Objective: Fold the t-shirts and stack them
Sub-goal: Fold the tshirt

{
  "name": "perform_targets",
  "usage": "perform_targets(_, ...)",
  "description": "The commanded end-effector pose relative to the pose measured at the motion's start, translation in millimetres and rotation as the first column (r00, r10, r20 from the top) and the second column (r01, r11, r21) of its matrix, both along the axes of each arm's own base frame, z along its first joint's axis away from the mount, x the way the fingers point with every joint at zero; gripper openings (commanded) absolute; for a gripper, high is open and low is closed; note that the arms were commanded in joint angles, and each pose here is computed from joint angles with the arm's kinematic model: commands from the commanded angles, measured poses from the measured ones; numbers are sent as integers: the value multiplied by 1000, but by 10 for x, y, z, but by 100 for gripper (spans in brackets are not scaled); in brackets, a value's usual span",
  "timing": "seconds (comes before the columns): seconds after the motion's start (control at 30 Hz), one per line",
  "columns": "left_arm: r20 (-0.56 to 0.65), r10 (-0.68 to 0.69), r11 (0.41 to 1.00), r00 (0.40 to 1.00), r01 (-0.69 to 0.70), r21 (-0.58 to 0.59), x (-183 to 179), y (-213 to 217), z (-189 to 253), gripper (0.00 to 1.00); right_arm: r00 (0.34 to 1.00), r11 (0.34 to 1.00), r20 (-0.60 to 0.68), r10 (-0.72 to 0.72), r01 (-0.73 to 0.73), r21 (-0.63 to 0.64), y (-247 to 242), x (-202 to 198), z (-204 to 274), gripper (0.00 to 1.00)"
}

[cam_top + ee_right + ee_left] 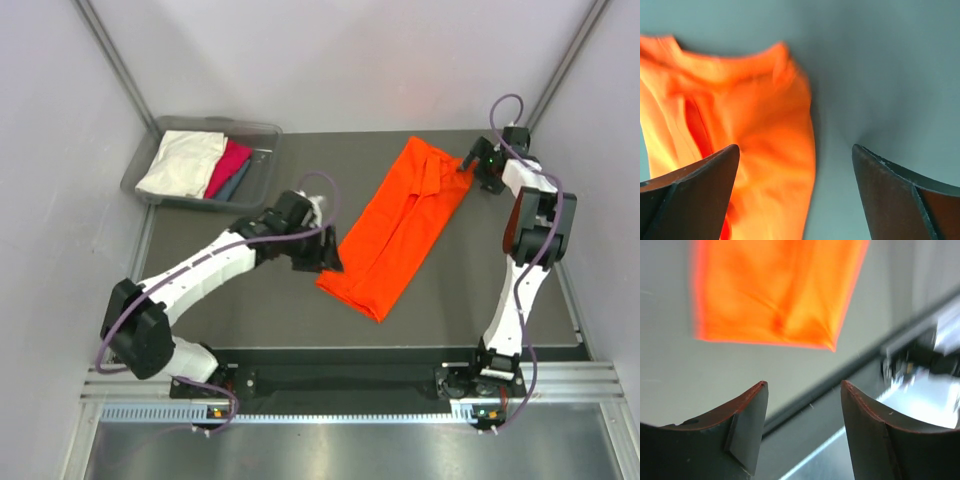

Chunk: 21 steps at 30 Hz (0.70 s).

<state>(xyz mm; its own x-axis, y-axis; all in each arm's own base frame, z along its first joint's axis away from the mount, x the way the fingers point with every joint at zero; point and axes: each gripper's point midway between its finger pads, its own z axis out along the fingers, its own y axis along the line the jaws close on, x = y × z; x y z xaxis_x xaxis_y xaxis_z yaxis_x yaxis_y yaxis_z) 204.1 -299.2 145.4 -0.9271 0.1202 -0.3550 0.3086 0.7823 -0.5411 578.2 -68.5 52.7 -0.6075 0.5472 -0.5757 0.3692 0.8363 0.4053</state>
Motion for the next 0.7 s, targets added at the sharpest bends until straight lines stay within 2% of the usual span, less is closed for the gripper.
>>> perform_targets(0.0,-29,63,998,998,-64,-16,279,312,-108,65,999,999,7,36,-36,-7,56,-222,331,95)
perform_targets(0.03,-35,72,997,997,-72,-13,349,347,-130,65,999,999,-24,40,-40,7,93,-335,205,95)
perform_targets(0.1,-36,87,996,996,-86,22,560,453,-228,65,999,999,-1,50,-50,17,142,-381,224,94)
perform_targets(0.23,-109,73,997,991,-70,34,751,517,-517,61,997,997,-2,73,-73,36,220,-530,52,82)
perform_targets(0.33,-143,66,998,988,-62,31,870,559,-721,54,996,995,-1,91,-91,38,237,-521,-4,77)
perform_targets(0.47,-185,65,997,981,-58,44,936,580,-948,54,994,993,1,109,-109,41,237,-459,-53,73)
perform_targets(0.67,-233,44,999,972,-40,23,908,522,-1060,56,992,992,-2,125,-125,33,208,-312,-101,72)
